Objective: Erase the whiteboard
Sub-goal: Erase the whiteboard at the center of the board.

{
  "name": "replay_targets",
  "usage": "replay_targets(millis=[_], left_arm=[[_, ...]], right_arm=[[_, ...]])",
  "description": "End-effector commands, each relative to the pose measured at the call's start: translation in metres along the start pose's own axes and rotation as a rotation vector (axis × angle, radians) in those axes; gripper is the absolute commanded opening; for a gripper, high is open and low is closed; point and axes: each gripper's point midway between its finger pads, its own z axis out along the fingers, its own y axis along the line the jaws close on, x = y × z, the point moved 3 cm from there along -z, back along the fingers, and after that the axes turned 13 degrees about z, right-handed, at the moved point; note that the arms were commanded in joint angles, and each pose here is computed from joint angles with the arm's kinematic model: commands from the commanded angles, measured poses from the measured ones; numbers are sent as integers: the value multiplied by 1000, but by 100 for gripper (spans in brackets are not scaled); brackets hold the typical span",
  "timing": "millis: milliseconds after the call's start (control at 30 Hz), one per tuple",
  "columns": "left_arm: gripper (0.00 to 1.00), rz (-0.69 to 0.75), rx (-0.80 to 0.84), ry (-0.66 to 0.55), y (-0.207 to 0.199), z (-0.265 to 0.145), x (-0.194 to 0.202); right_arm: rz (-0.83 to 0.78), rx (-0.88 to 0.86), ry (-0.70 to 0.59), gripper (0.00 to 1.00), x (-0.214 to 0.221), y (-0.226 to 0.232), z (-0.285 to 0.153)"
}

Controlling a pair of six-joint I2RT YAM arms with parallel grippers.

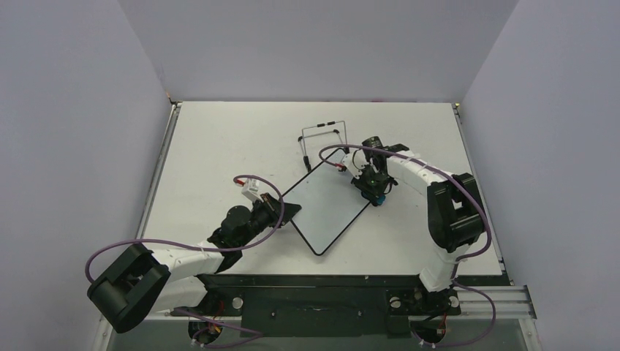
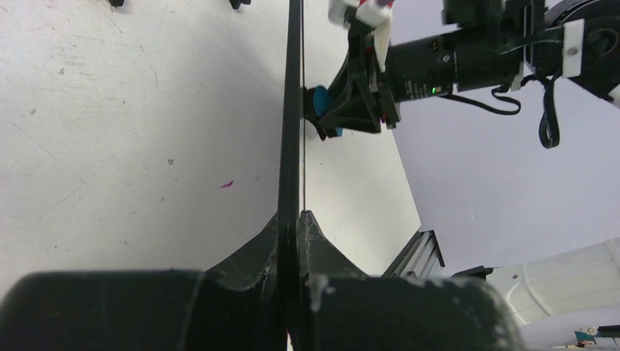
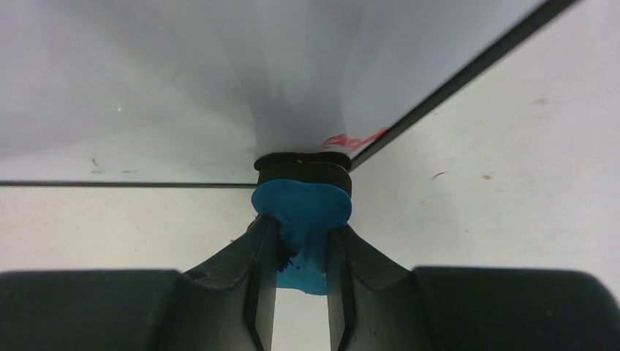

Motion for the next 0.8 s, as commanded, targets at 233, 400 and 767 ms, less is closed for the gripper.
replay_targets(millis=[233, 400, 767], left_arm=[[0, -15, 211, -182, -52, -1, -48], [0, -11, 210, -182, -53, -1, -49], [0, -7, 212, -186, -53, -2, -50]], right_arm=[[-95, -131, -71, 0, -18, 42, -22], [11, -17, -161, 0, -46, 6, -38], [-4, -5, 60, 0, 11, 0, 4]])
